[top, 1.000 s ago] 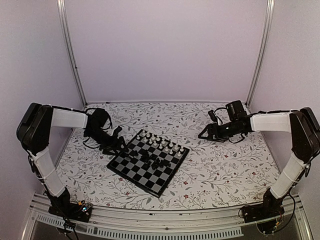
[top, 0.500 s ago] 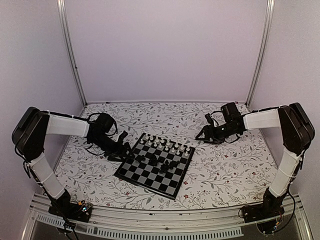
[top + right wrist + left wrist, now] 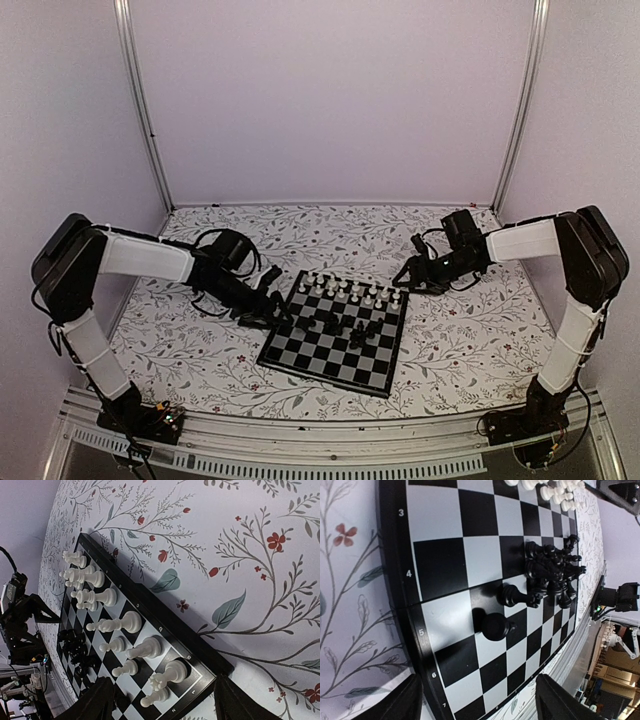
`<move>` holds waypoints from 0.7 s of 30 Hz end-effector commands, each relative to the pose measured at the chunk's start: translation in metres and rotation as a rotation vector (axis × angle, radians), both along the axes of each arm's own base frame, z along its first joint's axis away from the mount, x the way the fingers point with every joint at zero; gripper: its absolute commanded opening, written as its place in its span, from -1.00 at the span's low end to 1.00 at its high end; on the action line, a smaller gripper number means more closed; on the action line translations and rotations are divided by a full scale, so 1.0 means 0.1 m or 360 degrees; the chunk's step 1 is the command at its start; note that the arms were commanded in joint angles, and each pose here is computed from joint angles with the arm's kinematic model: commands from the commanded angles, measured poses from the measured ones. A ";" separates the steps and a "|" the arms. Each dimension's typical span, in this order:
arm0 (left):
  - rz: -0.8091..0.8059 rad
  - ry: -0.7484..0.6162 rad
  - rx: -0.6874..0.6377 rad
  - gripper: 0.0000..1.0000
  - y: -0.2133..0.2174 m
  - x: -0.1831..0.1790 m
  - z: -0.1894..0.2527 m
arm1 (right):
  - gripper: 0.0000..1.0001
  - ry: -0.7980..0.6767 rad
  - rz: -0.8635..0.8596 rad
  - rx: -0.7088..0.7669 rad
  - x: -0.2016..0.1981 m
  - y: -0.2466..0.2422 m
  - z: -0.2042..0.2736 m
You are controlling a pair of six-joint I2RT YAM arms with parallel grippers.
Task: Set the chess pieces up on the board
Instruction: Move the chessboard to the center of the board.
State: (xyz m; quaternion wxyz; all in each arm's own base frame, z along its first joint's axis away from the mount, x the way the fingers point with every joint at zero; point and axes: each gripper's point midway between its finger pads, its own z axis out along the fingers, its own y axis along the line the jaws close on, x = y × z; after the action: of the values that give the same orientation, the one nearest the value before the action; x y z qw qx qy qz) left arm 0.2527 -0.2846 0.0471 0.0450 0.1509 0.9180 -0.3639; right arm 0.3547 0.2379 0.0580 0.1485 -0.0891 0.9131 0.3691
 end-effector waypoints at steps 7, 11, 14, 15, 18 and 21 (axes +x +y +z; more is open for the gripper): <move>-0.0181 0.0010 -0.0090 0.58 -0.37 -0.14 -0.01 | 0.43 -0.0087 -0.0060 -0.0161 0.01 -0.16 0.10; -0.0225 0.0020 -0.0093 0.58 -0.43 -0.21 -0.03 | 0.43 -0.0041 -0.0143 -0.0266 -0.01 -0.30 0.01; -0.0244 0.0023 -0.0095 0.58 -0.45 -0.25 -0.03 | 0.43 0.0000 -0.0170 -0.0288 -0.07 -0.35 -0.07; -0.0249 0.0025 -0.0096 0.58 -0.45 -0.26 -0.02 | 0.43 0.0018 -0.0175 -0.0291 -0.09 -0.35 -0.10; -0.0257 0.0028 -0.0095 0.58 -0.46 -0.30 -0.03 | 0.43 0.0059 -0.0177 -0.0280 -0.13 -0.35 -0.16; -0.0268 0.0033 -0.0097 0.58 -0.46 -0.32 -0.03 | 0.43 0.0084 -0.0166 -0.0263 -0.13 -0.31 -0.21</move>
State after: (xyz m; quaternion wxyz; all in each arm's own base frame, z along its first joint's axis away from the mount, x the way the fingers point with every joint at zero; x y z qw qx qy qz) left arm 0.2323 -0.3239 0.0471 0.0242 0.2055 0.8980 -0.3884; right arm 0.3436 0.2069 0.0415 0.1438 -0.0531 0.9458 0.2863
